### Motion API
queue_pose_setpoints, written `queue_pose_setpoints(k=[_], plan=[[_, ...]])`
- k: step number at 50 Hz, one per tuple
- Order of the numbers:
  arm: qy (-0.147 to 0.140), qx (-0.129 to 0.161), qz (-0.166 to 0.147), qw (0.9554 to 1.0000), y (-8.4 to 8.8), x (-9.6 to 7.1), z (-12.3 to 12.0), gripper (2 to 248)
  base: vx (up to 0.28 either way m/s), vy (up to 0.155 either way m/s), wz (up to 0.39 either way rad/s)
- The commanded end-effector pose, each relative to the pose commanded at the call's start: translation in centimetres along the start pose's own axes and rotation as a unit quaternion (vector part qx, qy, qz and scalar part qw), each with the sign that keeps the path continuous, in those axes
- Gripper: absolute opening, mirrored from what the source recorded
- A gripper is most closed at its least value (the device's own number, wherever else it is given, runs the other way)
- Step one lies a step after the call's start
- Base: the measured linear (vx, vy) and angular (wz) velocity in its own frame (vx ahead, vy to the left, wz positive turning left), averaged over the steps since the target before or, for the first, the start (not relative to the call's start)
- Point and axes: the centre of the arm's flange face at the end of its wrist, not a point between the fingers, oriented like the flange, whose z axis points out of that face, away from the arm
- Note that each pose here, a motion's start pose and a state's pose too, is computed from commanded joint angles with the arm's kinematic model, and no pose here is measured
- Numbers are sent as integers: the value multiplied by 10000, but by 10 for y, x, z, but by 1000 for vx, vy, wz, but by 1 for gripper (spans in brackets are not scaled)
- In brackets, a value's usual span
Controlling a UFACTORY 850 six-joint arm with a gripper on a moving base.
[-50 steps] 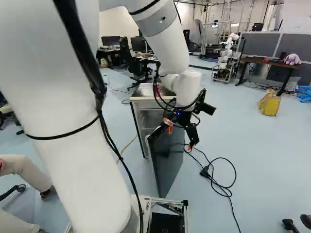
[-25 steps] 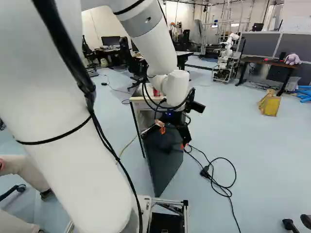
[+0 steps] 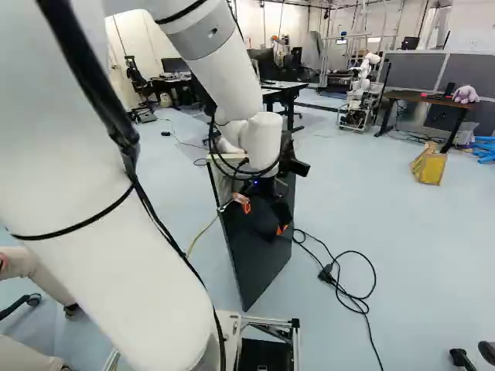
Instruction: Grab a drink from the fridge
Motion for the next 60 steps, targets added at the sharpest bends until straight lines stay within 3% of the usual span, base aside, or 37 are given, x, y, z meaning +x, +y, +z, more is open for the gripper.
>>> queue_pose_setpoints(k=[20,40,60], plan=[[173,29,-466,9988,-31,-18,2,247,0,0,0],[358,82,-948,9948,-62,-35,5,247,0,0,0],[550,151,-1353,9892,-94,-35,6,247,0,0,0]])
